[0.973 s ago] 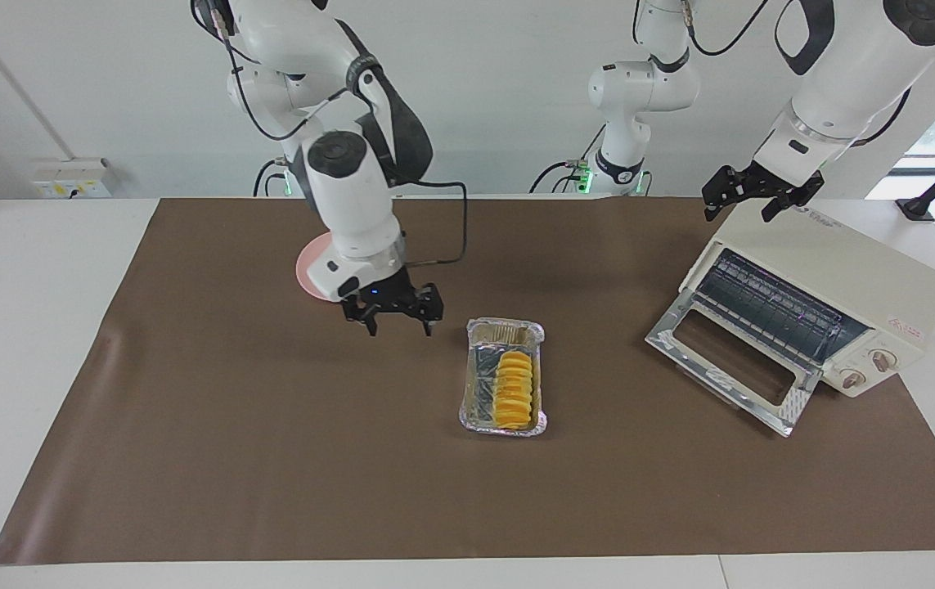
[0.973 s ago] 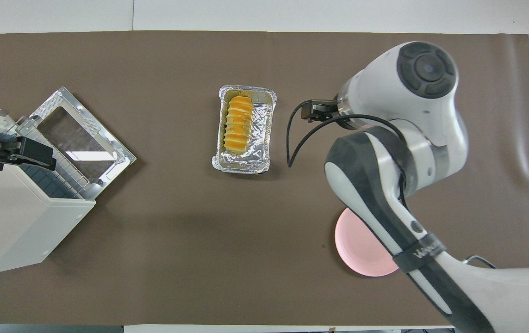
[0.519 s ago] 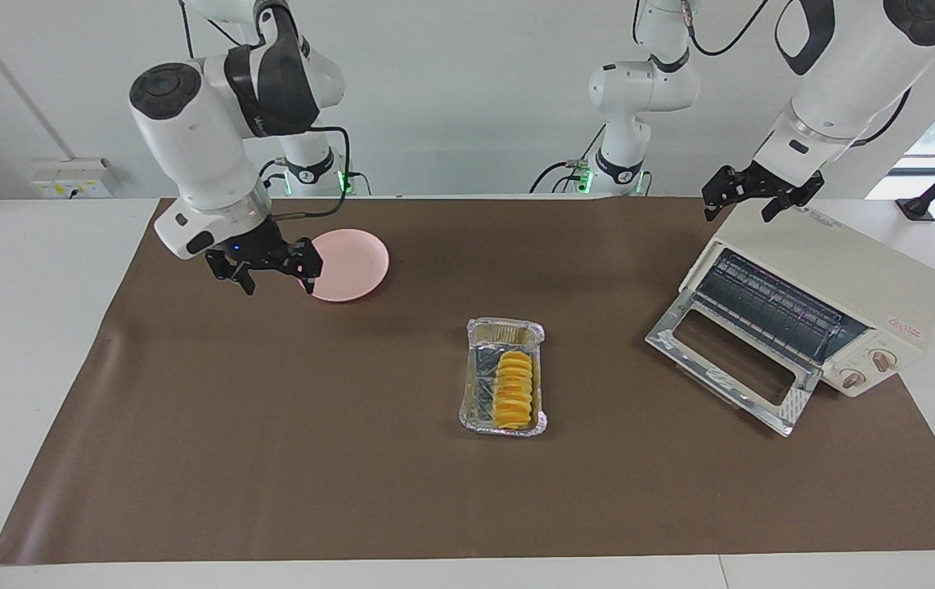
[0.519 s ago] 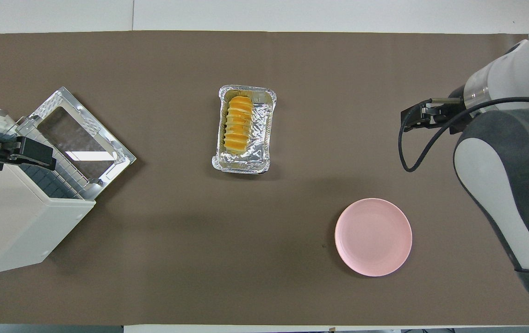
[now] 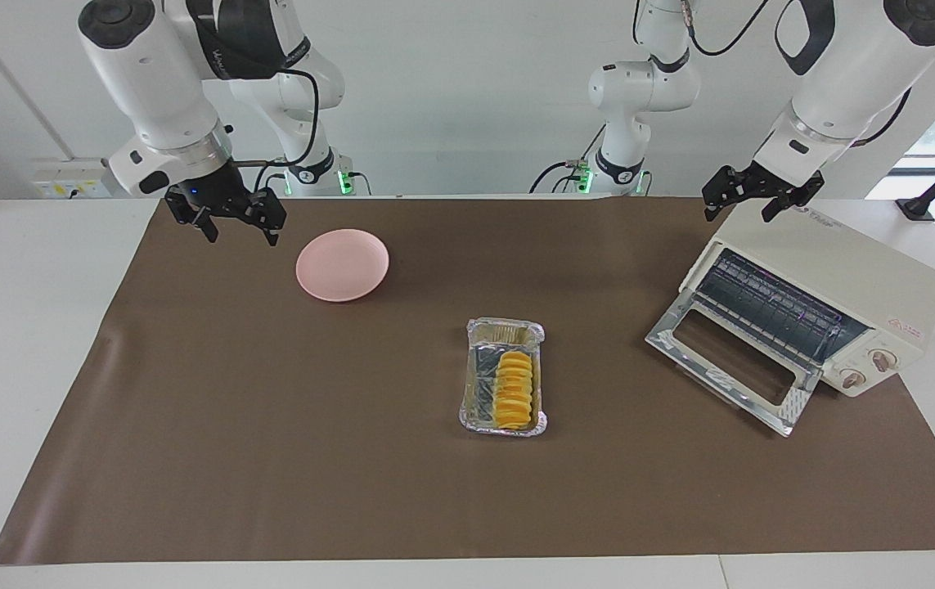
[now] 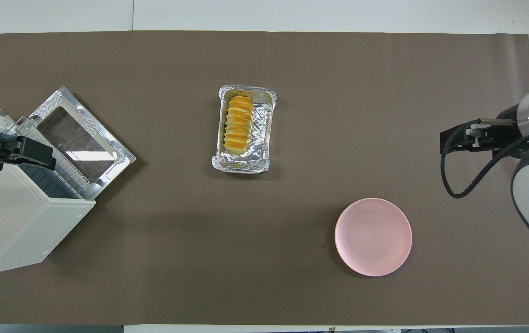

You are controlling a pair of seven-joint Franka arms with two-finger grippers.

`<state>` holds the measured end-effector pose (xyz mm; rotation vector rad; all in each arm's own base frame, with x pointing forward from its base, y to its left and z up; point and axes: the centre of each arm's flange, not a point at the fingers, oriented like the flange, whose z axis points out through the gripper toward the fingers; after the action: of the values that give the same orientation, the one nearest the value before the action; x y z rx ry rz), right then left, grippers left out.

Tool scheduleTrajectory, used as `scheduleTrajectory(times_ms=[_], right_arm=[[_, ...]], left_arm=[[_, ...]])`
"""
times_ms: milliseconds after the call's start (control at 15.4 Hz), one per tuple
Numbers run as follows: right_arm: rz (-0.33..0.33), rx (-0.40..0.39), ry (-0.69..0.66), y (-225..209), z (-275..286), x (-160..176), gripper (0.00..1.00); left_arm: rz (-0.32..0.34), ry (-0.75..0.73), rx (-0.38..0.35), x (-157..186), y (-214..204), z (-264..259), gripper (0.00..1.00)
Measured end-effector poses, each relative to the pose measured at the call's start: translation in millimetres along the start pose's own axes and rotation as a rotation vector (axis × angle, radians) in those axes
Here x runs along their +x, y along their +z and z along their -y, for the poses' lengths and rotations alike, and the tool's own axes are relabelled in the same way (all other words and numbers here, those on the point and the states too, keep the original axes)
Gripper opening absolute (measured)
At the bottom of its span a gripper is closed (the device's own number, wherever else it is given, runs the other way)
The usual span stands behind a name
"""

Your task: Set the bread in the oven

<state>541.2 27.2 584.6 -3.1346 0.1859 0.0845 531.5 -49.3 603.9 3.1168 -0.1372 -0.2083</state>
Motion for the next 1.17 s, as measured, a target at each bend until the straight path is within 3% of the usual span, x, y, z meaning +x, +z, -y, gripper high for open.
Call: scheduleTrajectory(times_ms=[195, 909, 1168], right_arm=[[-0.003, 0.002, -0.006, -6.5, -21.8, 1.5, 1.0], [0.008, -0.001, -0.011, -5.6, -21.3, 0.2, 1.0], [0.009, -0.001, -0.008, -5.6, -23.1, 0.3, 1.0]], left_arm=[[0.0, 0.0, 0.0, 0.0, 0.0, 0.0, 1.0], [-0.001, 0.0, 0.0, 0.1, -0.1, 0.0, 1.0], [-0.069, 0.029, -0.004, 5.7, -11.4, -15.3, 1.0]])
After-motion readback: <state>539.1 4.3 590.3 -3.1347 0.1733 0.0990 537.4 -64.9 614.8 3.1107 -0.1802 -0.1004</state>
